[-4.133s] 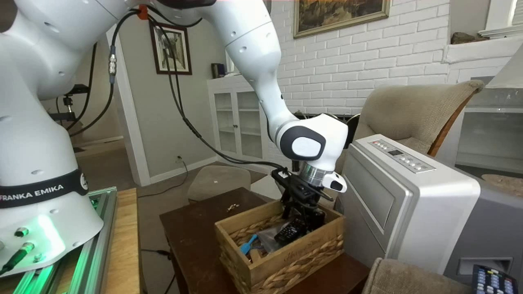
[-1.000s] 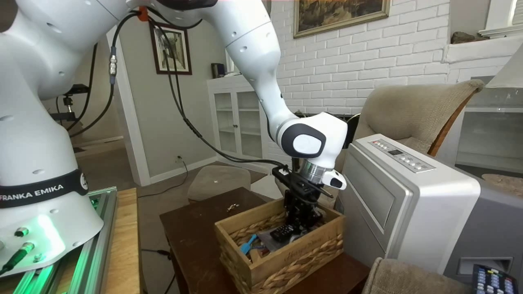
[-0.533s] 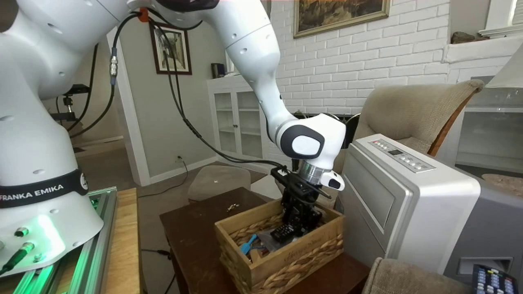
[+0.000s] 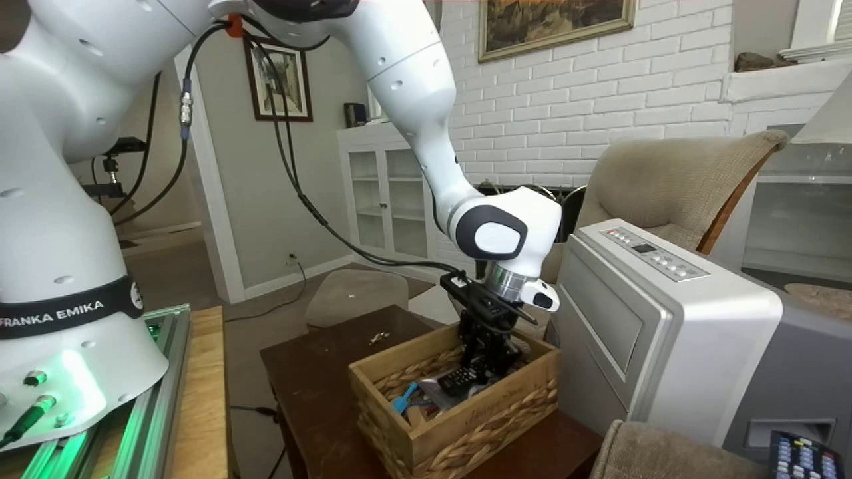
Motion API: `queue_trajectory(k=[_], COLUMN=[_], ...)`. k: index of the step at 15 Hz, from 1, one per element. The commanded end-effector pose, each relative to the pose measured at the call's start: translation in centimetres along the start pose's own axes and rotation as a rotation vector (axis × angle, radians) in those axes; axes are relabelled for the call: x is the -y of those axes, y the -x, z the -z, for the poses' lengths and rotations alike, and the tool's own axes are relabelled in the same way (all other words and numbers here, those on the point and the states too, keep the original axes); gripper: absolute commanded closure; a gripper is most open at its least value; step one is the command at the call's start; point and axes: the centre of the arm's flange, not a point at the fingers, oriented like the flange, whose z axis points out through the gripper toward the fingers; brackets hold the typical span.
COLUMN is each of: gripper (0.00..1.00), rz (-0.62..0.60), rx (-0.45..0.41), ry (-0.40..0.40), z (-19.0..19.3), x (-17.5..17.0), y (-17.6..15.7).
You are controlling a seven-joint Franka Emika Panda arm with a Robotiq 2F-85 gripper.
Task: Turn off the device and put the remote on the couch
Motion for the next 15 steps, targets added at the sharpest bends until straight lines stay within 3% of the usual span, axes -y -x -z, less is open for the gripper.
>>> queue_trajectory(k=[1,5,6,7,15], gripper=[0.54,0.51,0.58,0.74,0.74], rz=[-0.021,-0.02,-0.019,-0.018,-0.015], rx=[-0.006,-0.008,-0.009,-0.008,-0.025], ry=[0.008,0.013,0.016,0.017,-0.009], z=[-0.7,-0.8,-0.8,-0.8,0.6], x=[0.1,0.1,0.1,0.1,0.3], y=[-0.2,-0.2,-0.2,-0.2,0.3])
